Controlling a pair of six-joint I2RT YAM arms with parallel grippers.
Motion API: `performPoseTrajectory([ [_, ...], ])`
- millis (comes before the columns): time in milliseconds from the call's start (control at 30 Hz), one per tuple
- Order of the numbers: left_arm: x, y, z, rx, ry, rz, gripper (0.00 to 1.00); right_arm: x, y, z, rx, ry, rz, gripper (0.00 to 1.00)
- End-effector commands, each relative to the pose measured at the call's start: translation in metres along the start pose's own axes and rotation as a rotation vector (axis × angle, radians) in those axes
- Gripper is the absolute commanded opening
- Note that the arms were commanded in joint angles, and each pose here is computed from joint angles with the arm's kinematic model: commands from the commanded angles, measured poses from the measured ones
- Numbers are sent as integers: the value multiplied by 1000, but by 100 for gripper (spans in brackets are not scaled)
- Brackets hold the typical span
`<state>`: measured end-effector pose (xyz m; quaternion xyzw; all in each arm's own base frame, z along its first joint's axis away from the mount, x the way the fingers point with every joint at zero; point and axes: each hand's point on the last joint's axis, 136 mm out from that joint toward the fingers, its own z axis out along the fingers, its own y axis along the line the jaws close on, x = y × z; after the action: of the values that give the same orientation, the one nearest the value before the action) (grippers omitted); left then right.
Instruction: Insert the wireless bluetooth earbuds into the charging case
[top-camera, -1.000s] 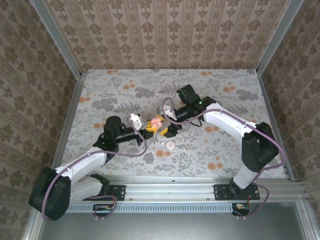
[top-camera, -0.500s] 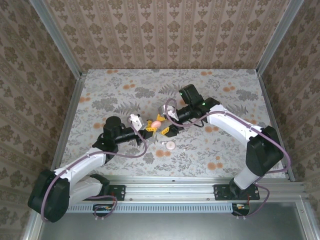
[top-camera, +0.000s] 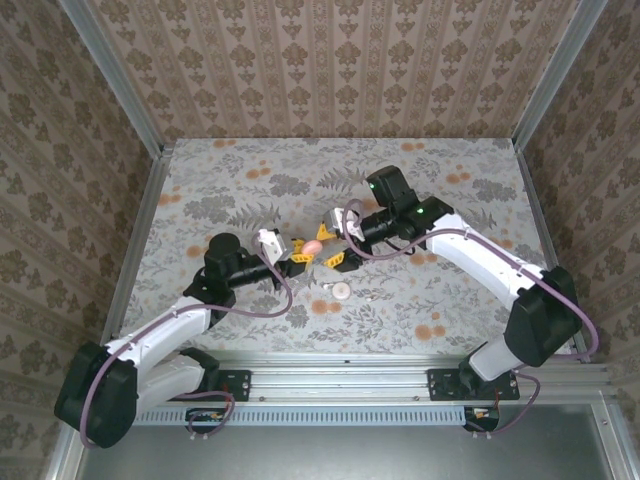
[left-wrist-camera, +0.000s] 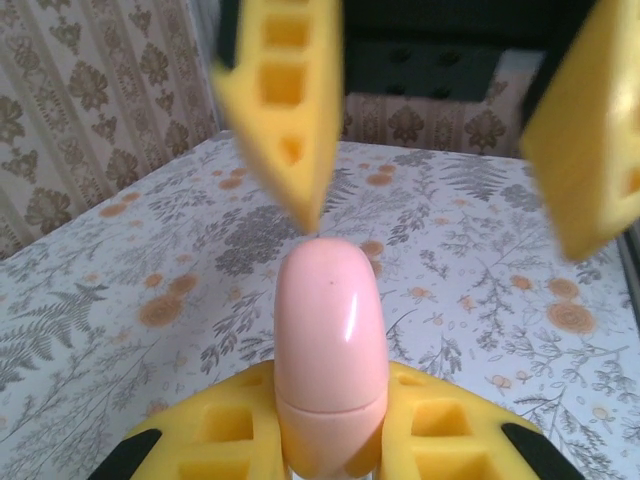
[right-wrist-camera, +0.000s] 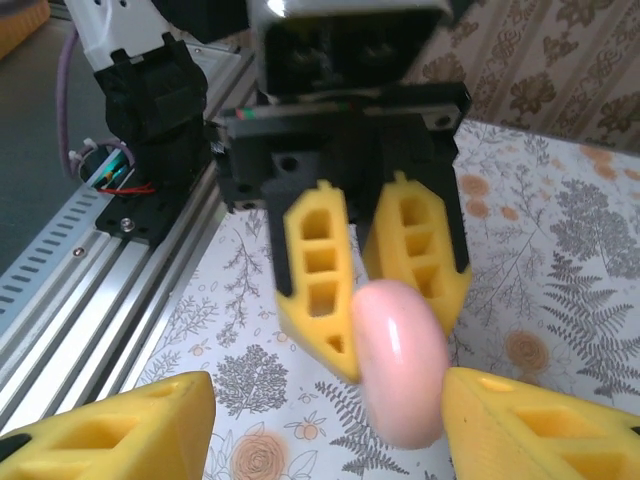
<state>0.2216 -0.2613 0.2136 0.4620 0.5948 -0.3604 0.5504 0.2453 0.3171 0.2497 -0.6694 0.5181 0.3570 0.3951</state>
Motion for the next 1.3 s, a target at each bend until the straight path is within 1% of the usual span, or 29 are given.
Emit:
performPoseTrajectory([
  [0,-6,7,1,-24,-9,15,13,-12,17,-10,-9,-20,-33,62],
  [200,-8,6,1,-18,-12,19,13,-7,20,-12,1,0,-24,62],
  [333,-10,5,0,-10,-17,26,13,-12,6,-13,29,-40,24,63],
  [733,-15,-1,-1,14,-35,32,13,11,-12,12,-2,30,59,67],
  [900,-18,-2,-2,17,-44,38,13,14,-14,22,-22,41,41,67],
  [1000,-19,-2,-3,14,-44,40,13,13,-14,23,-30,32,30,63],
  [1167,-17,-1,-3,3,-39,40,13,12,-7,18,-36,37,-4,49],
  [1267,-16,1,-2,-1,-35,39,13,12,-5,12,-24,20,-22,40],
])
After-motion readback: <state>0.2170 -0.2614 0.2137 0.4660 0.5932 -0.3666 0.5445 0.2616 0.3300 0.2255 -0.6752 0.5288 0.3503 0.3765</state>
